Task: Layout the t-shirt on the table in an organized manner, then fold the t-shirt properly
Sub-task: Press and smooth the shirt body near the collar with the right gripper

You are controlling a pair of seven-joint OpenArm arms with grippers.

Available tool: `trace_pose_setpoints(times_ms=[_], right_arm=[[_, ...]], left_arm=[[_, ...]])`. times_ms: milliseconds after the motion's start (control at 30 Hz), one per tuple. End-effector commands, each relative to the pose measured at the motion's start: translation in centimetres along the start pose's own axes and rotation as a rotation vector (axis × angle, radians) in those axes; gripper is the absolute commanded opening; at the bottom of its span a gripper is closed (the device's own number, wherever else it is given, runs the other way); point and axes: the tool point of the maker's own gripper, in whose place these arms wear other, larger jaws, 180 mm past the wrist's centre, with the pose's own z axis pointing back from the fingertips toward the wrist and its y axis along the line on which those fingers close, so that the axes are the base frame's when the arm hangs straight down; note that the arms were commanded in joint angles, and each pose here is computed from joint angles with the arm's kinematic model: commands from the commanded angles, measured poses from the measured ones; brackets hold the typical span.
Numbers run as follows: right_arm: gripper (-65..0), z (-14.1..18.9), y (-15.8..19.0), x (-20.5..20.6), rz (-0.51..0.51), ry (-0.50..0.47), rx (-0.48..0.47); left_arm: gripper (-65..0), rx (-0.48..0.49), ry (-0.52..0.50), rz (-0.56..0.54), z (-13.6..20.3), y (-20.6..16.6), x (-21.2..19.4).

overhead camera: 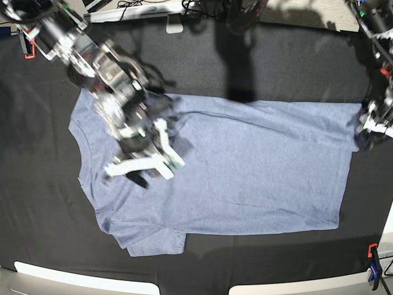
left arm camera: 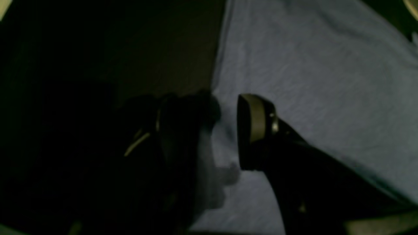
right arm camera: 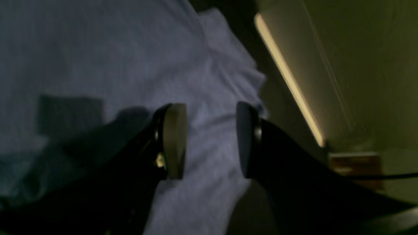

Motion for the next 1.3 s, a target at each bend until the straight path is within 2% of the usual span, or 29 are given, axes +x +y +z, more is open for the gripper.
trace_pose_setpoints(times_ms=[0,133,233,333,400,433,567,633,733,867,1000,1133,1267], right_arm=[[-42.2,0.8,-1.3,0.5,0.018,-0.032,-0.039],[-44.3,4.1,0.2,-1.6,0.060,0.001,0.010],[-45.8,5.3,2.2,-3.5,0.085,0.042,0.073],[-55.0,5.7,3.6,-4.8,0.091,0.078,0.110],[-63.2,5.3,4.1,-5.3,0.070,0.099,0.122],[-65.0,5.2,4.5,-5.5,0.047,0.112,0.135],[-65.0,4.5,6.7,-5.8,0.026,0.127,0.225],[-65.0,4.0,7.3,-5.5,0.008,0.125,0.242],[-65.0,2.8,7.8,-4.4,-0.017,0.103,0.249],[-65.0,0.7,9.3,-2.4,-0.072,0.083,0.309],[-65.0,-1.8,9.3,1.9,-0.140,0.014,0.291],[-65.0,-2.8,8.0,6.8,-0.196,-0.070,0.263],[-65.0,-2.8,7.3,8.0,-0.208,-0.048,0.253]], left_arm=[[-38.3,-0.009,-0.060,-0.024,0.3,0.2,2.3],[-38.3,0.001,-0.042,-0.027,0.7,0.6,1.5],[-38.3,0.000,-0.038,-0.024,0.8,0.6,1.3],[-38.3,0.001,-0.038,-0.025,0.8,0.6,1.3],[-38.3,0.000,-0.039,-0.024,0.8,0.6,1.3],[-38.3,0.000,-0.039,-0.024,0.8,0.6,1.3],[-38.3,0.000,-0.042,-0.025,0.8,0.6,1.4],[-38.3,0.000,-0.061,-0.025,0.8,0.6,1.7],[-38.3,0.000,-0.068,-0.025,0.8,0.6,1.8],[-38.3,0.000,-0.071,-0.025,0.8,0.6,1.9],[-38.3,0.000,-0.071,-0.025,0.8,0.6,1.9],[-38.3,0.001,-0.065,-0.026,0.8,0.6,1.7],[-38.3,-0.020,-0.011,-0.043,0.9,0.3,0.8]])
